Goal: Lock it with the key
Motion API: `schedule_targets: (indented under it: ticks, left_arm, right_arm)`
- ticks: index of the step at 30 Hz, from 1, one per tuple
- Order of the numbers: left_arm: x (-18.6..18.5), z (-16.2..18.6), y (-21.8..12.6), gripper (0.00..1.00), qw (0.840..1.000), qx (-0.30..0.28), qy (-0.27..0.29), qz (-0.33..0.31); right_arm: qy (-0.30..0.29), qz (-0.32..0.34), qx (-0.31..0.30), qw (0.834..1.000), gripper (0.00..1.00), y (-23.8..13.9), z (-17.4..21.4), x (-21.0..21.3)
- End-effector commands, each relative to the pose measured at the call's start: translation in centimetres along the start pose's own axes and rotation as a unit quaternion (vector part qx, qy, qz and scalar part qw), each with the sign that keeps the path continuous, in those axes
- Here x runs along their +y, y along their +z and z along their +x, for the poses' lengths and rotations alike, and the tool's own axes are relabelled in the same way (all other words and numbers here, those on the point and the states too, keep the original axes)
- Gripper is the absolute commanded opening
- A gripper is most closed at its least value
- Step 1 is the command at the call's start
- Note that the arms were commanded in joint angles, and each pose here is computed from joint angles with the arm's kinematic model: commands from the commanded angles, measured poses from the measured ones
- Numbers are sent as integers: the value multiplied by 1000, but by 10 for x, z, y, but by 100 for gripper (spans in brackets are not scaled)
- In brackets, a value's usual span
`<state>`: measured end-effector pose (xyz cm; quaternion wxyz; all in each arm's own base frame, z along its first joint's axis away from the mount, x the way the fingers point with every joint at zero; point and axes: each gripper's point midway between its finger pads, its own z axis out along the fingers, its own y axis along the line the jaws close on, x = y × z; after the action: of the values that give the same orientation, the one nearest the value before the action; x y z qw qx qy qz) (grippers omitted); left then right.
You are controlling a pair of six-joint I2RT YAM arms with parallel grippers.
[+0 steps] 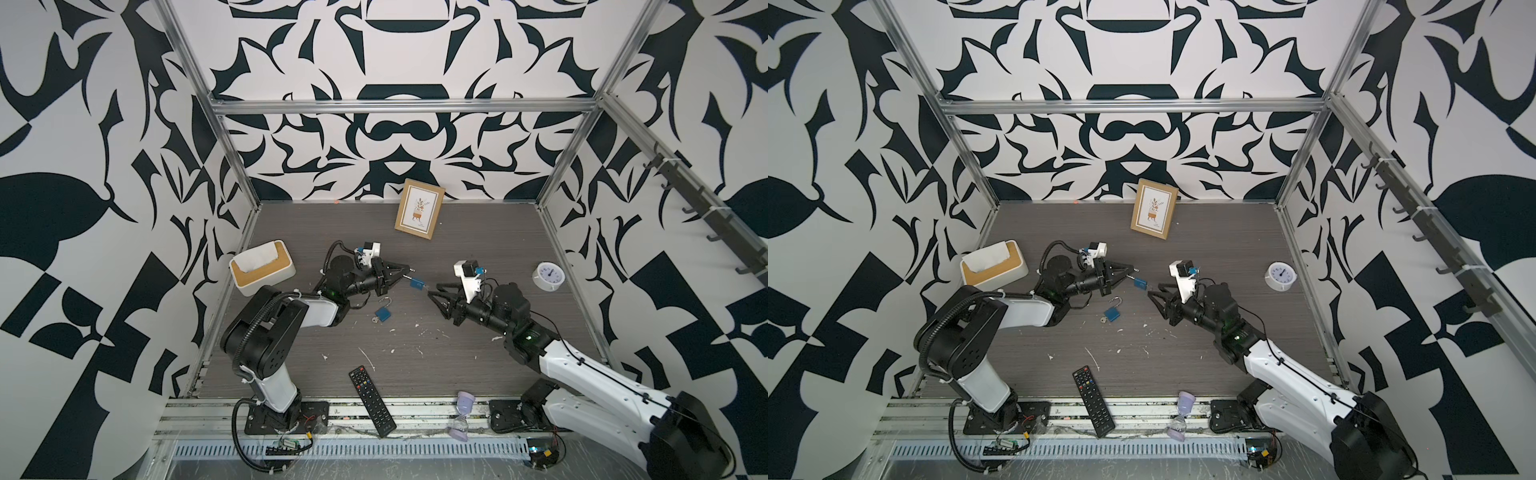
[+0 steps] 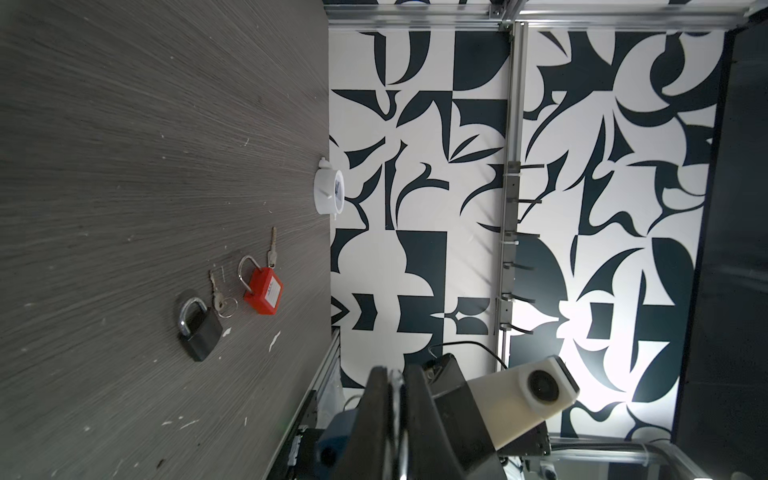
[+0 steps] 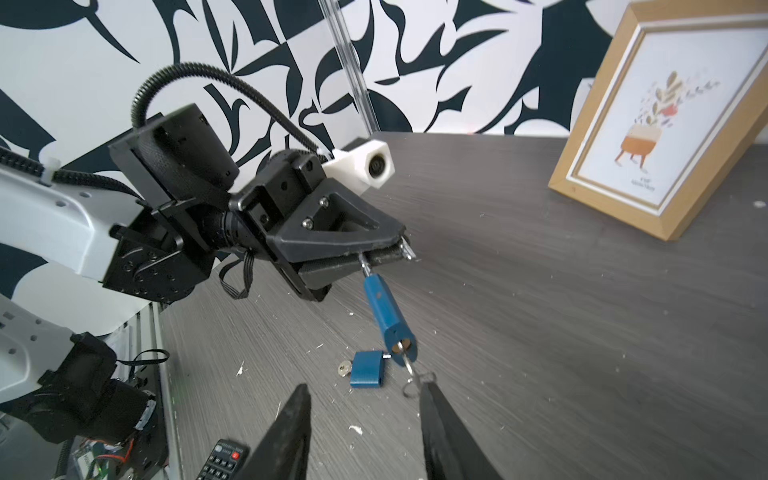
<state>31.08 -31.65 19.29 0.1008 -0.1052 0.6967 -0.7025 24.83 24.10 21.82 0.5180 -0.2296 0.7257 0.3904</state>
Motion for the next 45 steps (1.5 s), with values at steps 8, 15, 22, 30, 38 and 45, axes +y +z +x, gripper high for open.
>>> schedule_targets:
  ticks: [8, 15, 22, 30, 38, 45]
  left_arm:
    - [-25, 9, -3, 0, 998, 7, -10, 54]
    - [-28, 13, -4, 0, 998, 17, -11, 59]
    - [-29, 15, -4, 0, 998, 20, -8, 63]
    - [-29, 15, -5, 0, 998, 20, -7, 67]
    - [-28, 13, -3, 0, 997, 21, -8, 69]
    - [-28, 13, -2, 0, 997, 21, -7, 69]
  right_arm:
    - [-113, -35, -71, 990, 48, 12, -40, 16]
    - [-106, -28, -68, 992, 46, 21, -36, 9]
    - [-92, -46, -54, 993, 35, 31, -35, 12]
    - [-74, -63, -32, 995, 31, 42, -27, 13]
    - [-59, -64, -20, 996, 28, 41, -18, 12]
    - [-51, -65, -15, 996, 16, 42, -16, 12]
